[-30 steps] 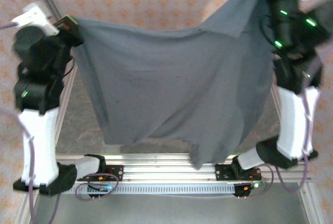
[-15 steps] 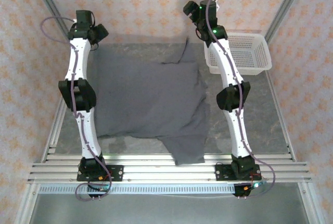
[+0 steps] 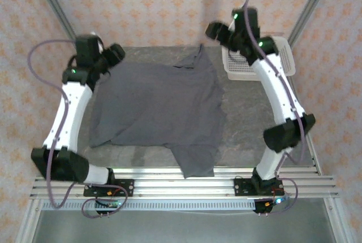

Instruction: Fold the inside-out t-shirt

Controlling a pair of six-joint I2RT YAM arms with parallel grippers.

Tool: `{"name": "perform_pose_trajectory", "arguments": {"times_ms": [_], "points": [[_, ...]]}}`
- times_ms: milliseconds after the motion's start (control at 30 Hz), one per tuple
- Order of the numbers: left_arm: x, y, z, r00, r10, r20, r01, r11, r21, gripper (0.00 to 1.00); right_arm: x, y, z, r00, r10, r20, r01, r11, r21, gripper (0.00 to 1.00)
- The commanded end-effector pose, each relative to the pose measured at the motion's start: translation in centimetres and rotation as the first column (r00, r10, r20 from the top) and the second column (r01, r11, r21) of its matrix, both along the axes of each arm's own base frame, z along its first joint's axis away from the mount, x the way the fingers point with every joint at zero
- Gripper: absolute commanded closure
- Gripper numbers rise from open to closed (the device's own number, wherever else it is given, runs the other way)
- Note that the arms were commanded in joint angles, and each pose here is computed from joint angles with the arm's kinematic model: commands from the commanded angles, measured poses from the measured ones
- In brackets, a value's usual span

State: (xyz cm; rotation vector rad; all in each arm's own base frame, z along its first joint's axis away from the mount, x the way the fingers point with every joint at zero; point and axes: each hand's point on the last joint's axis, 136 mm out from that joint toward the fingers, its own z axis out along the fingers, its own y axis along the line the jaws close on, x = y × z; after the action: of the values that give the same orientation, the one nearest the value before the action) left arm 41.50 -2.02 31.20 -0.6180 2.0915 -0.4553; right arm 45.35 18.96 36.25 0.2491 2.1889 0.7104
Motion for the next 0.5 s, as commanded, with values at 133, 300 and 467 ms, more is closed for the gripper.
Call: {"name": "perform_pose_trajectory", "arguments": {"times_ms": [133, 300, 467], "points": [[-5.5, 1.6, -17.1, 0.934, 0.169, -0.313, -0.130, 0.981, 0.141, 1.00, -6.1, 0.8, -21.5, 0.938, -0.091, -0.333, 0.114, 0.992, 0.048, 1.00], [-7.3, 3.1, -21.3, 0.893, 0.253, -0.372, -0.184, 0.960, 0.210, 1.00, -8.4, -0.3, -28.5, 0.869, -0.144, -0.473, 0.156, 0.988, -0.014, 1.00], [-7.7, 3.1, -26.2, 0.830, 0.284, -0.480, -0.233, 0.959, 0.164, 1.00, -8.5, -3.3, -32.3, 0.804, -0.314, -0.505, 0.257, 0.949, -0.182, 1.00]]}}
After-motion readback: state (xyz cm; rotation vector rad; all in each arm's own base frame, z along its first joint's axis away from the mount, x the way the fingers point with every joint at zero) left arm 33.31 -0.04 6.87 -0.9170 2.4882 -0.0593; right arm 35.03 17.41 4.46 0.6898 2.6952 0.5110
